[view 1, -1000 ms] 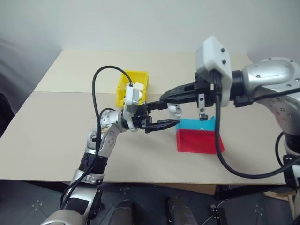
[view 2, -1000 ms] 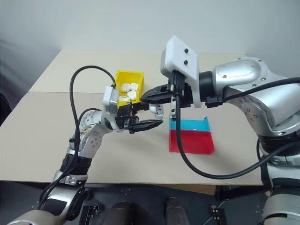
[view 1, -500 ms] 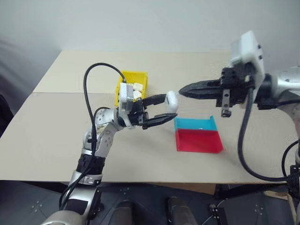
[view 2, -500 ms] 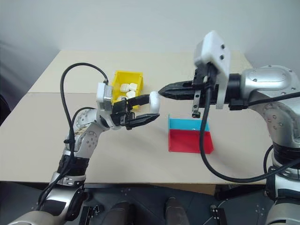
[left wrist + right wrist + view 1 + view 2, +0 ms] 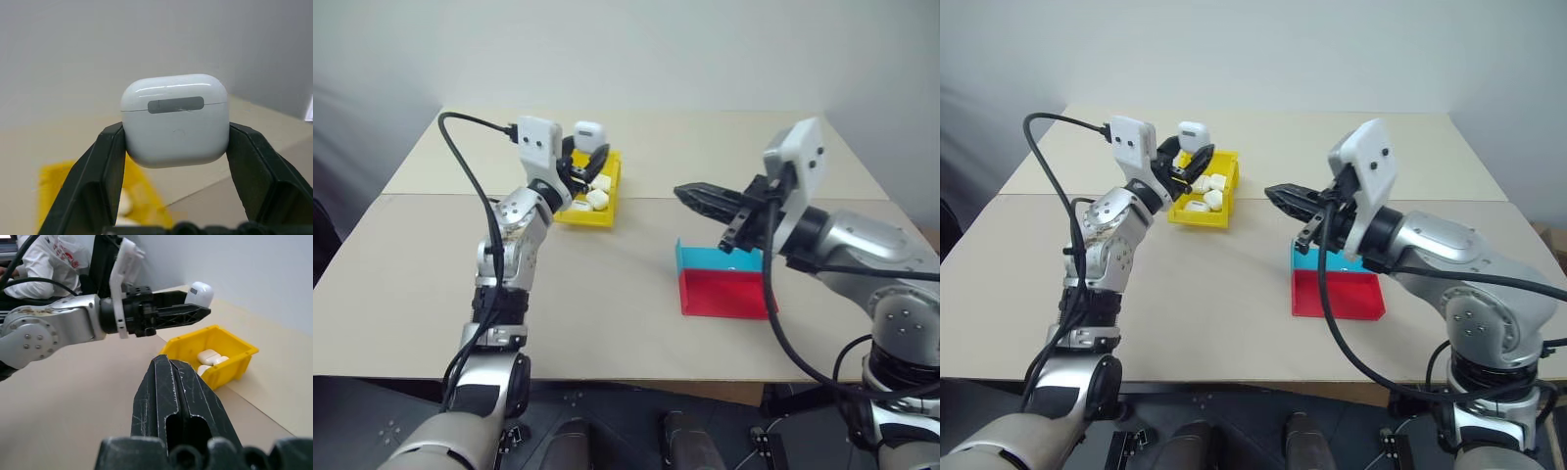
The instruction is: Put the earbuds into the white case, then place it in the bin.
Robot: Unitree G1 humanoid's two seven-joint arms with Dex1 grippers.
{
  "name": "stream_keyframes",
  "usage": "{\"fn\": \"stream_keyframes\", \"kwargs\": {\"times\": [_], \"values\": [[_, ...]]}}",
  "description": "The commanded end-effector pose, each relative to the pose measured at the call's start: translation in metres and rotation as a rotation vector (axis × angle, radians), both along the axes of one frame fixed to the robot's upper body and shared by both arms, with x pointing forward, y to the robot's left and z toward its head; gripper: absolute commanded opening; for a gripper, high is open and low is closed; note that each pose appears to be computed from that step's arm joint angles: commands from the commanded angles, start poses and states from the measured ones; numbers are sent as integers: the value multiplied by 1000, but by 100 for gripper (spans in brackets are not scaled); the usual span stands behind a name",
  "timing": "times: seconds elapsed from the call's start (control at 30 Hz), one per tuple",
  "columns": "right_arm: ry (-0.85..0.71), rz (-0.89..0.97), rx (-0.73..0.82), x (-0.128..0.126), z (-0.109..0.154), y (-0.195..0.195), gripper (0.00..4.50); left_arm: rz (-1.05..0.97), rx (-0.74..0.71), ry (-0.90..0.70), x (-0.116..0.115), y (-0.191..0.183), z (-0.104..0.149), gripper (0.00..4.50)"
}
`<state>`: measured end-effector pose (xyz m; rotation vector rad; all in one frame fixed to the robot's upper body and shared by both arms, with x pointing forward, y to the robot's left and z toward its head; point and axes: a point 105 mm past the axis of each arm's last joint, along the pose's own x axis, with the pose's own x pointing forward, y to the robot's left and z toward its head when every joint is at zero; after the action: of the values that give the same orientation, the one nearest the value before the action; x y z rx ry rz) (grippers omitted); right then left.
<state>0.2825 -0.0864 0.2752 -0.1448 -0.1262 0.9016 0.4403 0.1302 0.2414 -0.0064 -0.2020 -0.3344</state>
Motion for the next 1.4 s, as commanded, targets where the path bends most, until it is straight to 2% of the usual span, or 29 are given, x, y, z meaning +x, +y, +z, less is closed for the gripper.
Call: {"fn": "stream_keyframes", "kwargs": {"times": [0.03, 0.23, 0.5, 0.57, 0.7, 0.83, 1.0, 1.17, 1.3, 1.4], "values": [[-60, -14, 17, -4, 12, 3, 2, 165, 59, 79, 22, 7, -4, 279], [-80, -5, 39, -4, 18, 6, 2, 152, 130, 148, 39, -8, -22, 279], [-86, 9, 44, -8, 17, 8, 2, 82, 190, 138, 44, -24, -24, 279], [-83, 6, 46, -9, 16, 7, 0, 81, 206, 140, 44, -23, -26, 350], [-75, 6, 44, -10, 12, 7, 0, 55, 169, 85, 41, -18, -17, 447], [-66, -3, 32, -9, 6, 5, 0, -12, 138, 34, 32, -14, -11, 447], [-99, -52, 64, -6, 1, 0, 0, -195, 176, -80, -8, -2, -5, 447], [-11, 0, -38, -10, -38, -17, 0, -410, 316, -192, -79, 6, -3, 447], [0, 41, -133, -14, -60, -30, 0, -591, 344, -185, -134, 8, -10, 447], [17, 59, -185, -13, -69, -40, 0, -729, 312, -131, -177, 9, -15, 447]]}}
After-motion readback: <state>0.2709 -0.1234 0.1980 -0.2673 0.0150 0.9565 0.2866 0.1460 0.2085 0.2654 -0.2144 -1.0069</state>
